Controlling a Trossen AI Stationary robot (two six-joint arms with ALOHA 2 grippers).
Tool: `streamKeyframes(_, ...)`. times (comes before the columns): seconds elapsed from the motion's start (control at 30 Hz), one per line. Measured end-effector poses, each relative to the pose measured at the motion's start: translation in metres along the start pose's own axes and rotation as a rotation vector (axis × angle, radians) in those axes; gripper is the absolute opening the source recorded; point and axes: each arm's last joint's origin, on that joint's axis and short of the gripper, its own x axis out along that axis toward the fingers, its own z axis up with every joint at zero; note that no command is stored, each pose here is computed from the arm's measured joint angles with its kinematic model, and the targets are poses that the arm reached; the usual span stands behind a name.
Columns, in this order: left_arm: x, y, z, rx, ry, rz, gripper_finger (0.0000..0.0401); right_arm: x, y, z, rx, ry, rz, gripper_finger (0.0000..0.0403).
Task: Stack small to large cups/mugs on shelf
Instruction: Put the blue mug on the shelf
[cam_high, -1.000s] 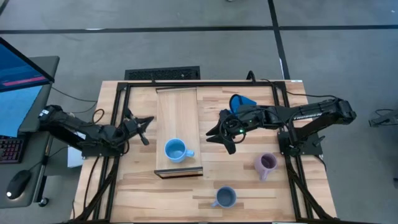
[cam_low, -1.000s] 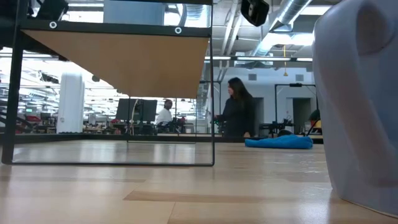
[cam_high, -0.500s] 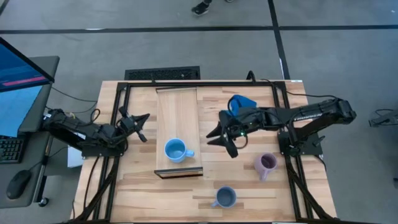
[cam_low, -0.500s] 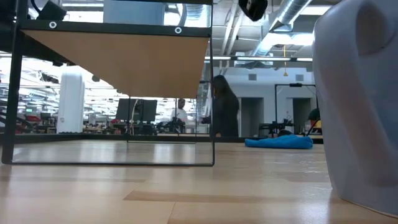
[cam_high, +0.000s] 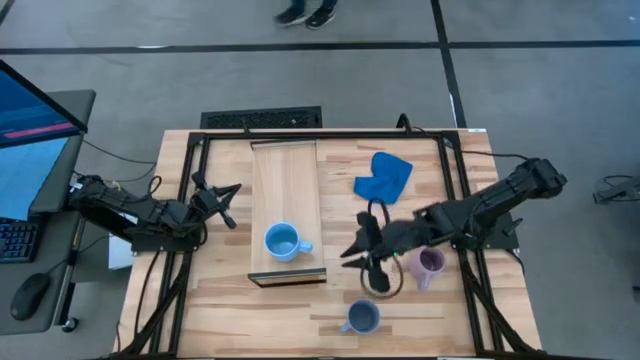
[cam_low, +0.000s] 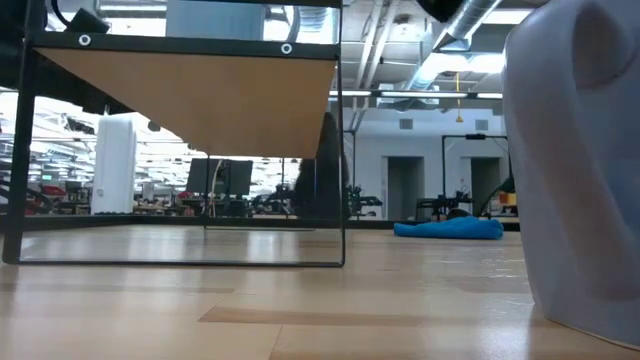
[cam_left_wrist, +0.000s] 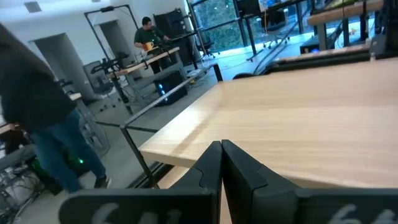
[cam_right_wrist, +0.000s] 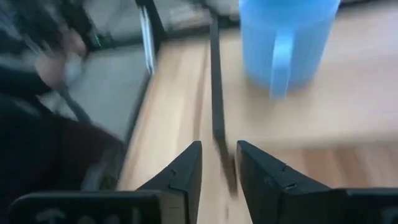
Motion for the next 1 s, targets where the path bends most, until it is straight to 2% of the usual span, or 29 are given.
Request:
streamKeyframes(0.2,0.0,0.0,-0.001,-0.013,0.006,-0.001,0.0,0.022,0.019,-0.025,0.156,0.139,0.005,0.0116)
streamKeyframes(0.43,0.0,0.0,-0.001,-0.021,0.005,-0.001,0.0,0.037,0.029,-0.051,0.314,0.311,-0.029,0.0118)
streamKeyframes(0.53,0.0,0.0,-0.001,-0.02,0.006,-0.001,0.0,0.04,0.031,-0.051,0.387,0.314,-0.018,0.0118)
streamKeyframes(0.7,0.0,0.0,-0.001,-0.015,0.01,-0.002,0.0,0.039,0.027,-0.048,0.42,0.314,-0.015,0.0119)
streamKeyframes(0.9,0.0,-0.001,-0.005,-0.004,0.032,-0.007,0.0,0.04,0.023,-0.044,0.457,0.338,0.06,0.0119)
streamKeyframes(1.0,0.0,-0.001,-0.006,0.006,0.039,-0.008,0.0,0.04,0.019,-0.043,0.522,0.359,0.077,0.0119)
